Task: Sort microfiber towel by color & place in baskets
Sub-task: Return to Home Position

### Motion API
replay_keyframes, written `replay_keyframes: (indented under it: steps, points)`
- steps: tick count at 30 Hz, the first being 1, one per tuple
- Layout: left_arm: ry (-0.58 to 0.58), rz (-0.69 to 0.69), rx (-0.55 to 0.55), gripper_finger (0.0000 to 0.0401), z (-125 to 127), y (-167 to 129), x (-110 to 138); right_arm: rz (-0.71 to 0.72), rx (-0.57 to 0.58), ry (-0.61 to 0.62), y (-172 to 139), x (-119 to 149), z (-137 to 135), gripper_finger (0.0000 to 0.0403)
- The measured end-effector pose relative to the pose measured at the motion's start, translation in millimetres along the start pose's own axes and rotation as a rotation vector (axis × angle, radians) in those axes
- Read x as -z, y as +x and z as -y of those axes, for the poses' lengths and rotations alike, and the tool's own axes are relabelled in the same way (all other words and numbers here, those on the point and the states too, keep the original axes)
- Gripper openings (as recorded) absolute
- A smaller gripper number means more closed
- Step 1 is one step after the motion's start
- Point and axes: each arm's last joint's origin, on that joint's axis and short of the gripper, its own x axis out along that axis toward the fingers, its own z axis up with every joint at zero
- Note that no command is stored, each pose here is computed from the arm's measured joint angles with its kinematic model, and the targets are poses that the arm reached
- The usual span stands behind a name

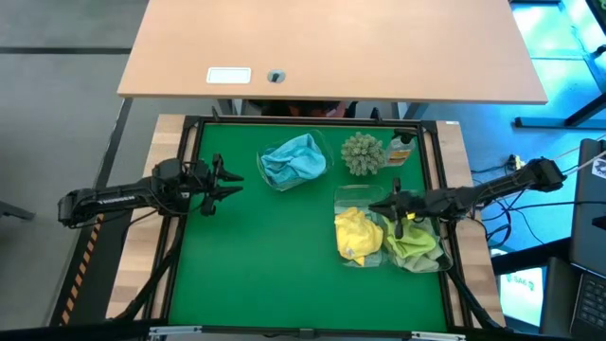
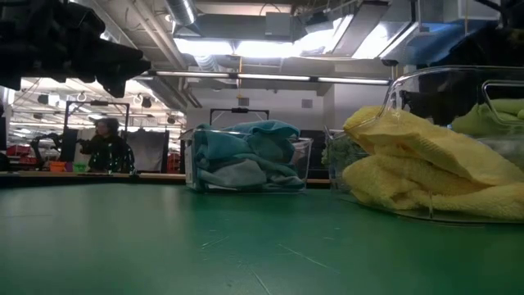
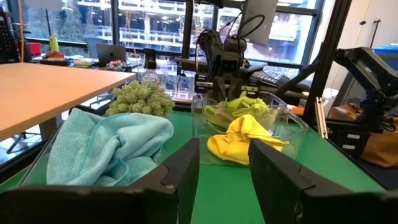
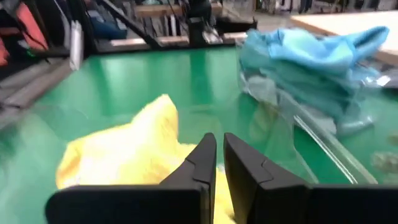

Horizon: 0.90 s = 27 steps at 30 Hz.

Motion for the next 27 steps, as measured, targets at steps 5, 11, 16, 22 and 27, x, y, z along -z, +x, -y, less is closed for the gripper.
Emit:
replay_keyframes:
  steps: [5, 11, 16, 22, 27]
  points:
    - [-0.001, -0.002, 0.0, 0.0133, 0, 0, 0, -0.1, 0.028, -0.042, -1, 9, 2, 0.0033]
    - [-0.001, -0.003, 0.0, 0.0133, 0, 0, 0, -0.116, 0.03, -0.051, -1, 11, 2, 0.0033]
    - [-0.001, -0.004, 0.003, 0.0133, 0, 0, 0, -0.094, 0.03, -0.035, -1, 9, 2, 0.0033]
    - [-0.001, 0.002, 0.021, 0.0133, 5, 0, 0, -0.051, 0.024, -0.013, -5, 5, 2, 0.0033]
    - [0.002, 0.026, 0.055, 0.0133, 10, -1, -2, 0.058, 0.012, 0.018, -11, -5, 3, 0.0033]
